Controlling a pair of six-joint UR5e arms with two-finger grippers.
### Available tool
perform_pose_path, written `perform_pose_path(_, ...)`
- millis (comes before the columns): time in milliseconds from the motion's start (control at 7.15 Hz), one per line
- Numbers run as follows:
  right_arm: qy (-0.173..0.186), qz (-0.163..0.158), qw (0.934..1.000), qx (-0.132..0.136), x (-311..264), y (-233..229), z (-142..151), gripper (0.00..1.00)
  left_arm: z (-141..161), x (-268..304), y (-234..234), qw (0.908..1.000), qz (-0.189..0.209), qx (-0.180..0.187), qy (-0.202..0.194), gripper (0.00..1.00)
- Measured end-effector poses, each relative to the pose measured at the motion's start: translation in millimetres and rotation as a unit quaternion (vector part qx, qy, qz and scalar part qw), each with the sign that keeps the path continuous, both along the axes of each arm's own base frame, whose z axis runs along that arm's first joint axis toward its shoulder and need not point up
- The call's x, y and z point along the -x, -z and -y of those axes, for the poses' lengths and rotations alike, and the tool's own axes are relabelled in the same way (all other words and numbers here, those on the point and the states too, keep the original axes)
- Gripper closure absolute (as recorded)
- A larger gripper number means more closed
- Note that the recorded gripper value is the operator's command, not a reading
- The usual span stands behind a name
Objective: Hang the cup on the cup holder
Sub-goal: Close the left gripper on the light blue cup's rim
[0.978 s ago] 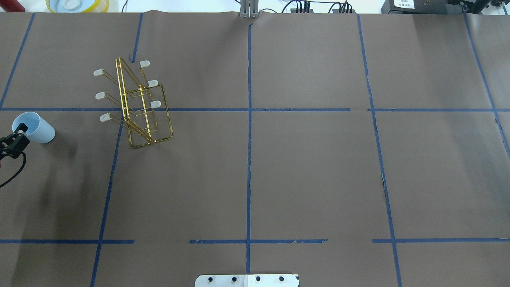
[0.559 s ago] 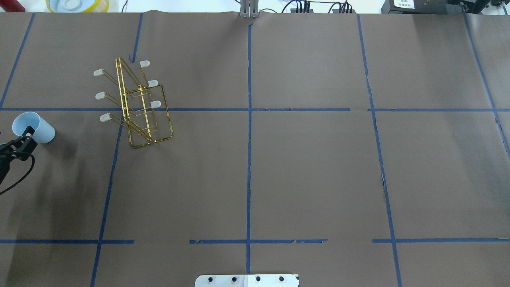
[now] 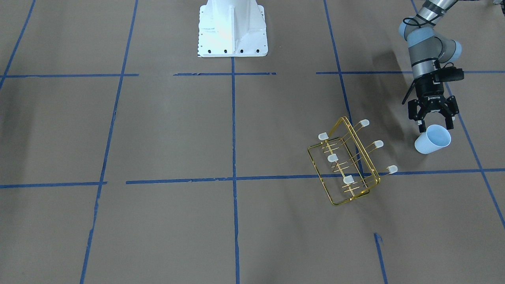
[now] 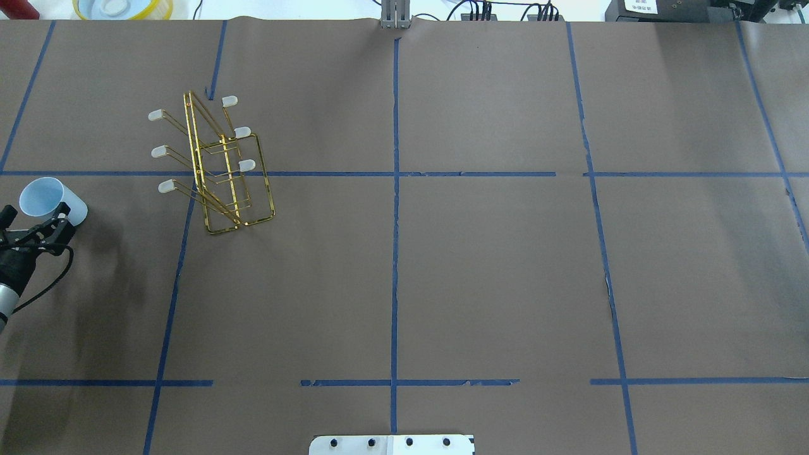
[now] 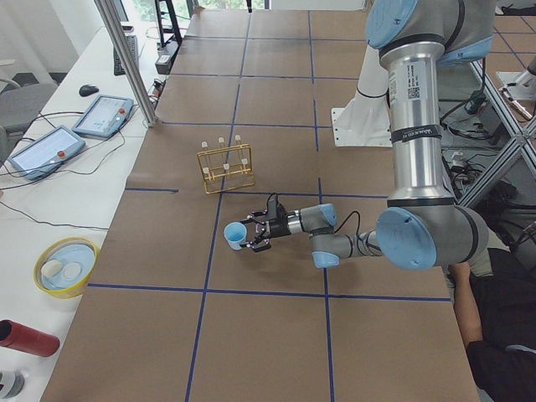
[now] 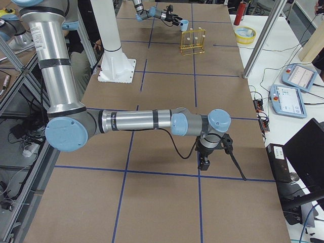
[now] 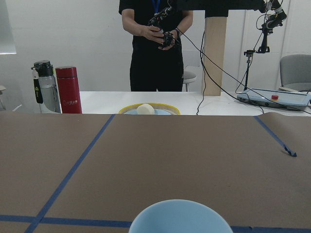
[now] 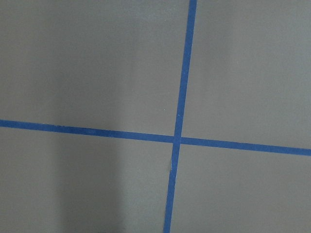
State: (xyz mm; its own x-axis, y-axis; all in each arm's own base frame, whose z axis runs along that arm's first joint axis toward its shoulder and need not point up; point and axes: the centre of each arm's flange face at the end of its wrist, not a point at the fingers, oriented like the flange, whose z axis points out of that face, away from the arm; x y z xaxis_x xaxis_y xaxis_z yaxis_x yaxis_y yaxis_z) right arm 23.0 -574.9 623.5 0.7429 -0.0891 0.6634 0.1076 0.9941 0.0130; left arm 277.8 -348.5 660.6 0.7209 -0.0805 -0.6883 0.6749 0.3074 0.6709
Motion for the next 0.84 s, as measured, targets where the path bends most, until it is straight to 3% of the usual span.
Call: perform_pose_path(839, 0.000, 0.000, 1.0000, 0.000, 0, 0, 0, 0.00, 11, -32, -4, 0.9999, -0.013, 0.001, -0.001, 0.00)
